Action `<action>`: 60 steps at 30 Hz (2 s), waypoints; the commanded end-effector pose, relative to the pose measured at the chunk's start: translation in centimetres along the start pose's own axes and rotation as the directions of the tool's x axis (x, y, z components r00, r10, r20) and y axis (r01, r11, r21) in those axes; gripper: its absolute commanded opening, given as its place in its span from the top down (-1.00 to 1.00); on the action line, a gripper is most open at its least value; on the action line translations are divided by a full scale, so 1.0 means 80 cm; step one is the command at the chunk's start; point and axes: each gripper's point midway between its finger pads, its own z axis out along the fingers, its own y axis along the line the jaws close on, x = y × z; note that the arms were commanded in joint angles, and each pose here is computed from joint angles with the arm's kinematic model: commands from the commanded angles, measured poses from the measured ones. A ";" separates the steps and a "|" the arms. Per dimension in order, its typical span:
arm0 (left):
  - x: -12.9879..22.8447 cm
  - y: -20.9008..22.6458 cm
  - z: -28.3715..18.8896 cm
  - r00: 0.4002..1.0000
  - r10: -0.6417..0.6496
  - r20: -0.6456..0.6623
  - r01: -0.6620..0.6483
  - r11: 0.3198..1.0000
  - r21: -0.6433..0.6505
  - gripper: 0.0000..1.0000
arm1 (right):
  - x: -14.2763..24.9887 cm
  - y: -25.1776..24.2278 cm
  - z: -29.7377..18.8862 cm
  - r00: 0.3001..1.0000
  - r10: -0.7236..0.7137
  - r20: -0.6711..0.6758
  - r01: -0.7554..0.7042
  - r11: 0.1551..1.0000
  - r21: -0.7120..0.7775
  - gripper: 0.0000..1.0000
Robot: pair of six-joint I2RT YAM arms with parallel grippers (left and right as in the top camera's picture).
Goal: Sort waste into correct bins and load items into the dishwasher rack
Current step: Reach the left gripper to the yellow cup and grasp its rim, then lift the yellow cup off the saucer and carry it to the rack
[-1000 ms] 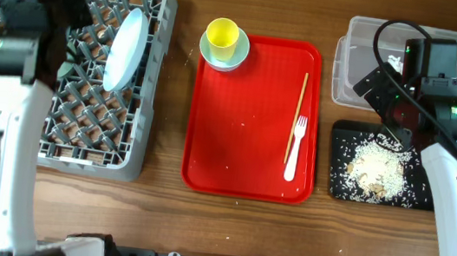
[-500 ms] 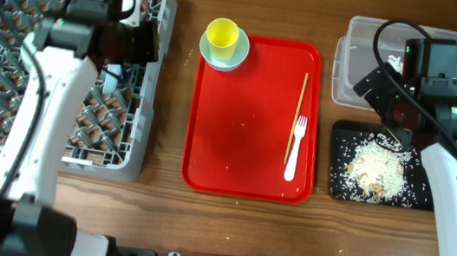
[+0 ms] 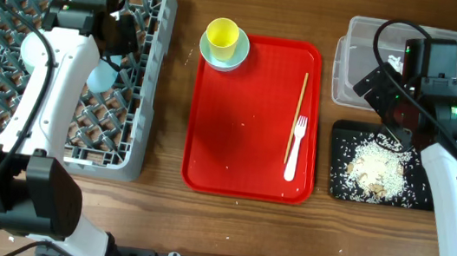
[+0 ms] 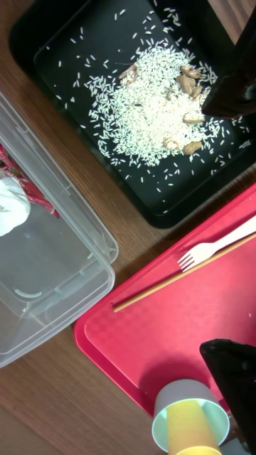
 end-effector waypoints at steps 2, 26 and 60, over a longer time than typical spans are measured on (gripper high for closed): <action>0.021 -0.078 -0.013 0.997 0.044 -0.064 -0.023 0.957 0.290 0.06 | -0.004 -0.002 -0.001 1.000 -0.003 0.015 0.003 1.000 0.010 -0.99; 0.015 -0.279 0.070 0.829 0.475 0.295 -0.556 0.757 0.345 -0.62 | -0.004 -0.002 -0.001 1.000 -0.004 0.015 0.004 1.000 0.010 -0.99; 0.050 -0.264 0.139 0.766 0.615 0.190 -0.643 0.739 0.201 0.92 | -0.004 -0.002 -0.001 1.000 -0.004 0.015 0.004 1.000 0.010 -0.99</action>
